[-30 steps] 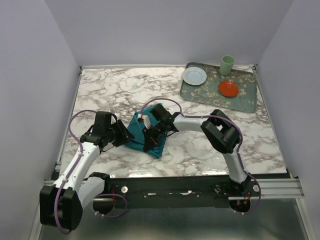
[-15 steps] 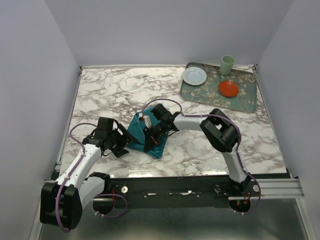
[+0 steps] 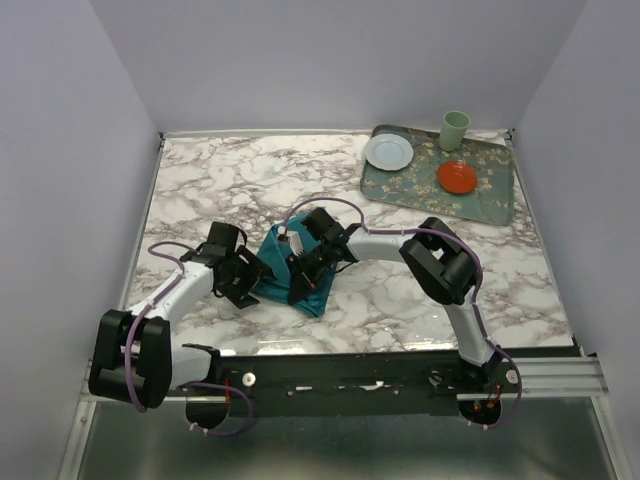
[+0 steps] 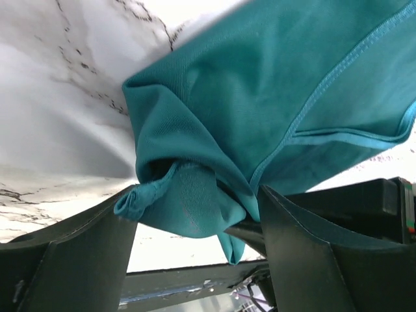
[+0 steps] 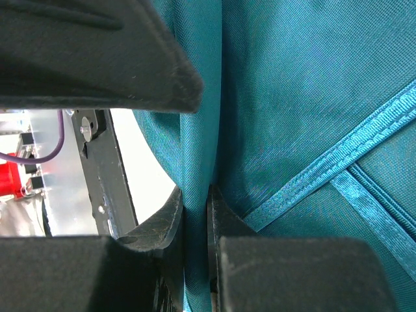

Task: Fold the napkin, place the utensils inside, and roll it up
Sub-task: Roll the napkin with the utensil

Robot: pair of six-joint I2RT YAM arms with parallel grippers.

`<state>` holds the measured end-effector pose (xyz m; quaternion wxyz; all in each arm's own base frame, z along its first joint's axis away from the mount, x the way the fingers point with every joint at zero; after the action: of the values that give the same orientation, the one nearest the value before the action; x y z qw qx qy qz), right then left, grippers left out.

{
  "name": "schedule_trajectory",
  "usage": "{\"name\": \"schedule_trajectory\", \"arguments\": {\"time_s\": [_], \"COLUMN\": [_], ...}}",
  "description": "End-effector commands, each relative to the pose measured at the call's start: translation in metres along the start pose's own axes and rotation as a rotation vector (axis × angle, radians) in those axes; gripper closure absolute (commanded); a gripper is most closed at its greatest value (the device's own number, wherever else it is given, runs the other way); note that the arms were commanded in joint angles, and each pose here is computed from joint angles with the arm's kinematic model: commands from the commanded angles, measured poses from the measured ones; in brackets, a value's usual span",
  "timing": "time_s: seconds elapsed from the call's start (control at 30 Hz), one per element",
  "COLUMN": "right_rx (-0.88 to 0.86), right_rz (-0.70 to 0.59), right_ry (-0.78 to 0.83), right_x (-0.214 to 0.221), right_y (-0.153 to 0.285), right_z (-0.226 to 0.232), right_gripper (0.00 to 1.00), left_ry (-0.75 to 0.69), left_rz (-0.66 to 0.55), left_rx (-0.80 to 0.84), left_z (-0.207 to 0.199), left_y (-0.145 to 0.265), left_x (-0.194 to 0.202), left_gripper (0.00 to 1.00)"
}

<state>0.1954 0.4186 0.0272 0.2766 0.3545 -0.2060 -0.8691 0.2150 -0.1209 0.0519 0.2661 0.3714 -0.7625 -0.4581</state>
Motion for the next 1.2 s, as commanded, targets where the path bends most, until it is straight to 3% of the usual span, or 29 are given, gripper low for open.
{"name": "schedule_trajectory", "arguments": {"time_s": [0.0, 0.3, 0.6, 0.63, 0.8, 0.87, 1.03, 1.17], "right_rx": [0.131, 0.149, 0.194, 0.199, 0.253, 0.284, 0.358, 0.481], "right_rz": [0.082, 0.093, 0.087, 0.087, 0.103, 0.102, 0.122, 0.116], "right_ry": [-0.051, -0.040, 0.010, 0.011, 0.034, 0.050, 0.083, 0.136], "right_x": [0.033, 0.037, 0.029, 0.029, 0.025, 0.021, 0.017, 0.008], "right_y": [-0.007, -0.009, -0.007, -0.005, 0.005, 0.009, 0.023, 0.043], "right_z": [-0.031, -0.033, -0.027, -0.027, -0.023, -0.023, -0.012, -0.001], "right_gripper": [0.99, 0.98, 0.92, 0.91, 0.84, 0.82, 0.65, 0.48], "left_ry": [0.010, 0.014, -0.026, -0.034, -0.048, -0.057, -0.063, -0.061], "left_rz": [-0.057, -0.045, -0.036, -0.032, -0.011, -0.003, 0.013, 0.022], "left_rx": [-0.006, -0.077, -0.159, -0.175, -0.195, -0.202, -0.214, -0.218], "left_z": [-0.010, -0.002, 0.007, 0.010, 0.010, 0.011, 0.015, 0.019], "left_y": [0.000, -0.012, -0.026, -0.028, -0.031, -0.032, -0.032, -0.031], "left_x": [-0.012, -0.014, -0.019, -0.019, -0.018, -0.018, -0.015, -0.012], "left_gripper": [0.19, 0.38, 0.67, 0.76, 0.82, 0.92, 1.00, 1.00]}}
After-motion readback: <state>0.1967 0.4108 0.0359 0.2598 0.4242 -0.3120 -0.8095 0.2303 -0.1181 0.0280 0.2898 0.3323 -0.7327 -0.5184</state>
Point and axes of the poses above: each gripper's point midway between its finger pads, its own y axis back along the fingers, its own z axis along the line the jaws close on, x = y × z, the point moved 1 cm from there along y, back along the fingers, and after that the axes turned 6 degrees about y, right-handed, at the moved point
